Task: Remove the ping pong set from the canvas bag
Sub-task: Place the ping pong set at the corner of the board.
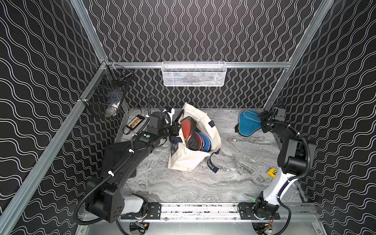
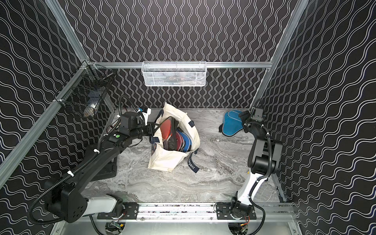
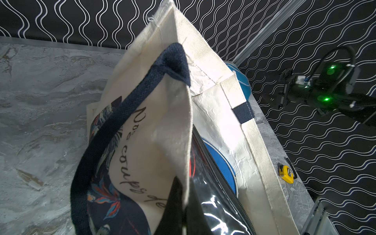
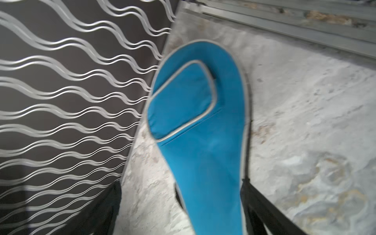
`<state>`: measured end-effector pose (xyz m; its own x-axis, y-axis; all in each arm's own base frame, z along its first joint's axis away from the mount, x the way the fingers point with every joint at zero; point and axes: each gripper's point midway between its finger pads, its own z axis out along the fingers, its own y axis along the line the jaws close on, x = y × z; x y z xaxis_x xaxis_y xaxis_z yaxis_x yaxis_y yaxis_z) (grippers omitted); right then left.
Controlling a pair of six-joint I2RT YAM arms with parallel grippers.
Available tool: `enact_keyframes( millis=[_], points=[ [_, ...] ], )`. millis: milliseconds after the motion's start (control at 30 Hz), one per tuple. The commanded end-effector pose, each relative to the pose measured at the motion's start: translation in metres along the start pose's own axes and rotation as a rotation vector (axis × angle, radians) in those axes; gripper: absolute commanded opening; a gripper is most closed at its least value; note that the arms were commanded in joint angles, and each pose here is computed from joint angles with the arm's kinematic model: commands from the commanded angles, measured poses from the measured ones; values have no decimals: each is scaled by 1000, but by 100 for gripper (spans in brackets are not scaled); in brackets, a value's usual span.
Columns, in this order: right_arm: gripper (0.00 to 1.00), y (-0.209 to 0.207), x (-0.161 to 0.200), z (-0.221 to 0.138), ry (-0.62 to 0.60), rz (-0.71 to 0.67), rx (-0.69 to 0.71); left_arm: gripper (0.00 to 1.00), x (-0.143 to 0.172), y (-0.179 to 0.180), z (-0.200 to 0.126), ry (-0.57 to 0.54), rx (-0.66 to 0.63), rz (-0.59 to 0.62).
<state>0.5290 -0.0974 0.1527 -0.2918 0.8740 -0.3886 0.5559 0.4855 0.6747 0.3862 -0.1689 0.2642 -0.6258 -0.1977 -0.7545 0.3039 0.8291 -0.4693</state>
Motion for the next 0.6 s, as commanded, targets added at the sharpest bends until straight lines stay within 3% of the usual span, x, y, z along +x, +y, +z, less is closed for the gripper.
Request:
enact_keyframes(
  millis=[0,300,467,567],
  points=[
    [92,28,22,-23,-37,-138,-1,0,-2,-7,-2,-8,35,-5],
    [88,129,134,-128,-19,-438,-326,0,5,-8,5,19,54,12],
    [80,161,219,-168,201,-513,-529,0,8,-11,12,41,90,12],
    [77,169,270,-175,350,-559,-569,0,8,-12,12,43,90,18]
  ],
)
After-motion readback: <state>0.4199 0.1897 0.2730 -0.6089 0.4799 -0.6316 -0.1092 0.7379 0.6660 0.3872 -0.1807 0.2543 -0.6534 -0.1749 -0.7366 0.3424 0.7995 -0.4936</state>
